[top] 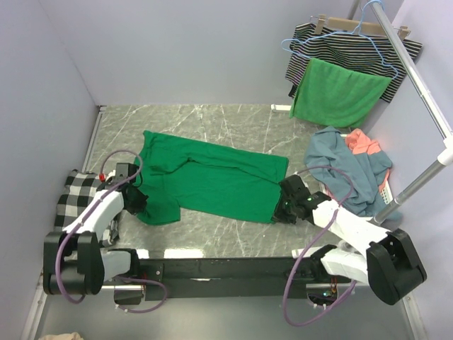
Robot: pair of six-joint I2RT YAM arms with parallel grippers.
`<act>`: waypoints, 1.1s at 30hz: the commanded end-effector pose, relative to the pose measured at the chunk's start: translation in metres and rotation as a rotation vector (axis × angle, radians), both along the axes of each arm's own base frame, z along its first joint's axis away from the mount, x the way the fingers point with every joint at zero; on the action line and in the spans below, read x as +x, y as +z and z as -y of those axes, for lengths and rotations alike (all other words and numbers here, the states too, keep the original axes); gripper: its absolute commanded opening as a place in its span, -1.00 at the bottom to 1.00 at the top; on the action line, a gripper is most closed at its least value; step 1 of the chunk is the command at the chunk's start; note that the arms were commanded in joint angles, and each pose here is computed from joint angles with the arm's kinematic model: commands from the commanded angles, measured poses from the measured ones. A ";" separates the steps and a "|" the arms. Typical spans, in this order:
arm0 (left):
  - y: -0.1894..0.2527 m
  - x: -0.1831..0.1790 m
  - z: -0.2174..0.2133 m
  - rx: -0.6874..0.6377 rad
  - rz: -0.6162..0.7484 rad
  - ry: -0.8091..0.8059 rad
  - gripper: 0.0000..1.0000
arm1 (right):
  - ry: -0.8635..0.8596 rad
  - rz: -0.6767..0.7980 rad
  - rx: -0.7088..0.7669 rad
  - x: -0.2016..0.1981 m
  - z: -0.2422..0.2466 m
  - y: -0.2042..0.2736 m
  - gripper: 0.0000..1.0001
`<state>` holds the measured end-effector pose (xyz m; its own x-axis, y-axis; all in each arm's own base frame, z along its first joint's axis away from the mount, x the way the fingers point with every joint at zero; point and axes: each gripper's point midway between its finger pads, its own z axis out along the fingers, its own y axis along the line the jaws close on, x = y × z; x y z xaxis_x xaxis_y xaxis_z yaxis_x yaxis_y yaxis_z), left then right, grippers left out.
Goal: Fold and stack the t-shirts
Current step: Grap the side of the flattened tshirt closest away from the robot with both arms, then fold the other side of the tshirt into a rectangle
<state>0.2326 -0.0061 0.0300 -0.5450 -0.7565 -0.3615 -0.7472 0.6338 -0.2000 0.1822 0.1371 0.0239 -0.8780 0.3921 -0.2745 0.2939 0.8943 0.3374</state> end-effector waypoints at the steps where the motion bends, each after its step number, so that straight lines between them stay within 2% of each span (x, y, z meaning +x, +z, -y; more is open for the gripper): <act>1: 0.042 0.016 0.004 -0.026 0.089 -0.009 -0.98 | -0.014 0.121 -0.054 0.026 0.006 0.032 -1.00; 5: 0.065 0.023 0.002 -0.021 0.129 -0.024 -0.98 | -0.033 0.135 -0.092 0.031 0.013 0.038 -1.00; 16: 0.080 0.020 -0.013 -0.016 0.135 -0.019 -0.98 | -0.092 0.220 -0.138 0.058 0.031 0.065 -1.00; 25: 0.099 0.061 -0.011 -0.041 0.200 -0.064 -0.97 | -0.089 0.249 -0.163 0.093 0.040 0.075 -1.00; 33: 0.095 0.102 -0.012 -0.063 0.195 -0.093 -0.92 | -0.071 0.211 -0.176 0.122 0.045 0.065 -1.00</act>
<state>0.3021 0.0023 0.1092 -0.5453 -0.7485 -0.3773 -0.6760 0.6589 -0.3301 0.2756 0.0963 0.0776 -0.7869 0.3933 -0.4755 0.3150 0.9186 0.2386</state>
